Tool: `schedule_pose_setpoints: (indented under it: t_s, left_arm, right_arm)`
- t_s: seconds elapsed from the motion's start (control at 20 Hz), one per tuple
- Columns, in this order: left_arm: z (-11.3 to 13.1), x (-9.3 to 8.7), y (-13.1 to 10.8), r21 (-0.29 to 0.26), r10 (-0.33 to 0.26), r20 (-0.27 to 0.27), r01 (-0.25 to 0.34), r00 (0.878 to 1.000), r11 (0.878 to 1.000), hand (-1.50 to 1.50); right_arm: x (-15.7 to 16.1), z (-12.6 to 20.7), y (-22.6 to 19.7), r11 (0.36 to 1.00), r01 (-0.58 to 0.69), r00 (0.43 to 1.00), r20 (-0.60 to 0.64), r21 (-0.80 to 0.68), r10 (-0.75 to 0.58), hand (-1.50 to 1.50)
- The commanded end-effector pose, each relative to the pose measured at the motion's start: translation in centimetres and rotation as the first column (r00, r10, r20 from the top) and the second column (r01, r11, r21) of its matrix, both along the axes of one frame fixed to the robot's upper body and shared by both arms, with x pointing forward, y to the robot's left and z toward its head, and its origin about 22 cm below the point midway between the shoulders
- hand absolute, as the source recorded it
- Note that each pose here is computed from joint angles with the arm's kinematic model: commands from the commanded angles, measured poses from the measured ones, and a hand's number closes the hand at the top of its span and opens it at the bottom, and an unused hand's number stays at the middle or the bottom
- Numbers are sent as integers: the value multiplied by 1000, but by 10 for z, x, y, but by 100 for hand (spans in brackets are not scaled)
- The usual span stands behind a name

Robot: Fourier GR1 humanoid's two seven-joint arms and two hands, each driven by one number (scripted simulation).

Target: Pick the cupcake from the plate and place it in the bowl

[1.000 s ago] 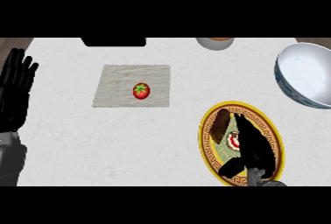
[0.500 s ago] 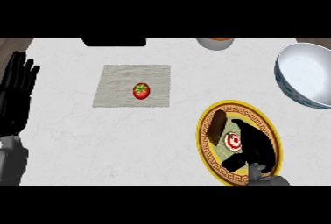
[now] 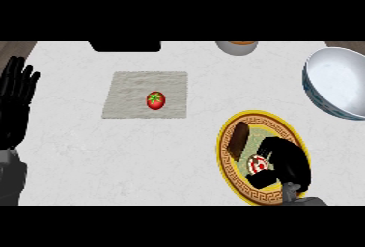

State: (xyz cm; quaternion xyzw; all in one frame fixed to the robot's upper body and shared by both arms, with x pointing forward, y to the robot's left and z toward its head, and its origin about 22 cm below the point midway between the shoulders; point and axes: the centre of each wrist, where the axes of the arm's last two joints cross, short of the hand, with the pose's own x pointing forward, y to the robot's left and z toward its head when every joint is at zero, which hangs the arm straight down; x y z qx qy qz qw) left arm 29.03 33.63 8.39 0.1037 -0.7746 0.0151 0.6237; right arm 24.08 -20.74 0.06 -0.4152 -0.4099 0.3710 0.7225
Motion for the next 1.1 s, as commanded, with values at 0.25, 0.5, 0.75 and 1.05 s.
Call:
schedule_pose_setpoints:
  t_s: [0.25,0.5,0.75,1.05]
  left_arm:
    - [-3,-4,0,-1,34,2,-34,999,999,0]
    - [-3,-4,4,-10,46,8,-46,999,999,0]
    - [-3,-4,4,-10,32,7,-31,999,999,0]
    - [-1,-2,-6,-5,5,10,-5,1000,1000,0]
  right_arm:
    - [-19,44,-209,976,-17,996,-93,-217,-4,150]
    - [-29,99,-287,970,-30,999,-25,-242,25,150]
    - [-50,155,-350,961,15,992,122,-277,20,150]
    - [-70,202,-393,983,-89,941,308,-163,137,150]
